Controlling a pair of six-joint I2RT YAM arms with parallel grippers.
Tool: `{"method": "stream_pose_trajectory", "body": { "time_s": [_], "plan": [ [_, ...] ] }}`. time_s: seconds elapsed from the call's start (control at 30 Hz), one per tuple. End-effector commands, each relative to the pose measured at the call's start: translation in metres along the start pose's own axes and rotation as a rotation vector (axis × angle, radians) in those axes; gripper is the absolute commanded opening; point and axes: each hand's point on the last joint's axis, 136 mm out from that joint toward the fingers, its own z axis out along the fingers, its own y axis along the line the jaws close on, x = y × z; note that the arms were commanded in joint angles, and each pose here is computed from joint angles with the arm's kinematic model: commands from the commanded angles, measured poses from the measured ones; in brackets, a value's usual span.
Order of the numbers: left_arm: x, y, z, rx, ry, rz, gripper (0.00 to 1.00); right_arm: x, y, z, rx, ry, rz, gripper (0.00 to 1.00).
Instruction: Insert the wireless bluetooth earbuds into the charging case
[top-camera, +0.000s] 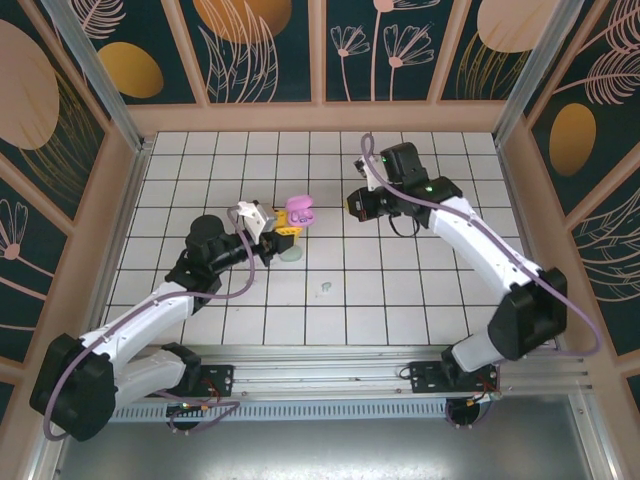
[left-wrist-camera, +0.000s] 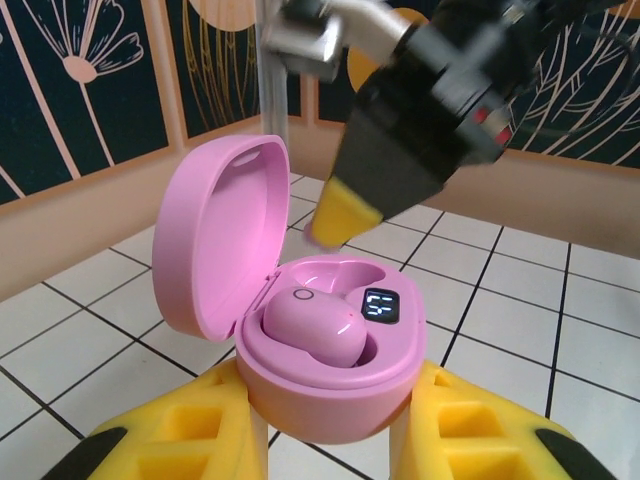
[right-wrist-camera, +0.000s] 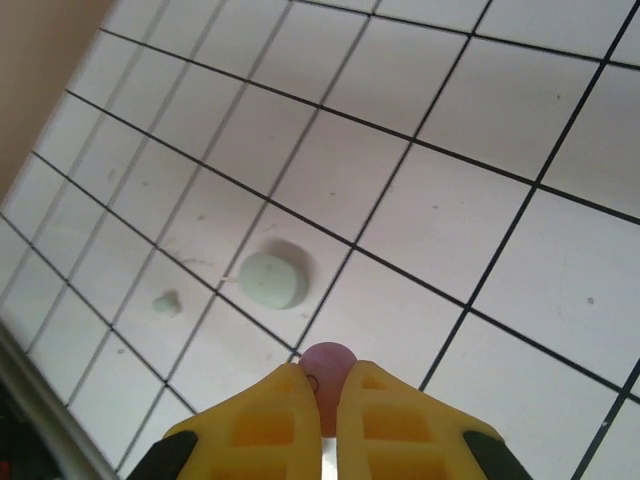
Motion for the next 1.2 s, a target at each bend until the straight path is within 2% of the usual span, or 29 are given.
{"method": "stream_pose_trajectory", "body": {
  "time_s": [0.0, 0.17, 0.33, 0.77, 1.17],
  "plan": [
    [-0.027, -0.003, 0.005, 0.035, -0.080, 0.000, 0.00, -0.001, 0.024, -0.030, -0.075, -0.039, 0.032, 0.07],
    [-0.028, -0.004, 0.014, 0.043, -0.082, -0.009, 0.00, -0.012, 0.053, -0.064, -0.185, -0.125, 0.046, 0.07],
    [-0.027, -0.005, 0.016, 0.049, -0.078, 0.001, 0.00, -0.019, 0.076, -0.082, -0.266, -0.139, 0.029, 0.09],
    [-0.020, -0.020, 0.015, 0.134, -0.053, 0.048, 0.00, -0.012, 0.113, -0.051, -0.306, -0.035, -0.053, 0.09],
    [-0.020, -0.022, 0.014, 0.142, -0.058, 0.060, 0.00, -0.003, 0.112, -0.028, -0.288, 0.027, -0.062, 0.09]
  ]
}}
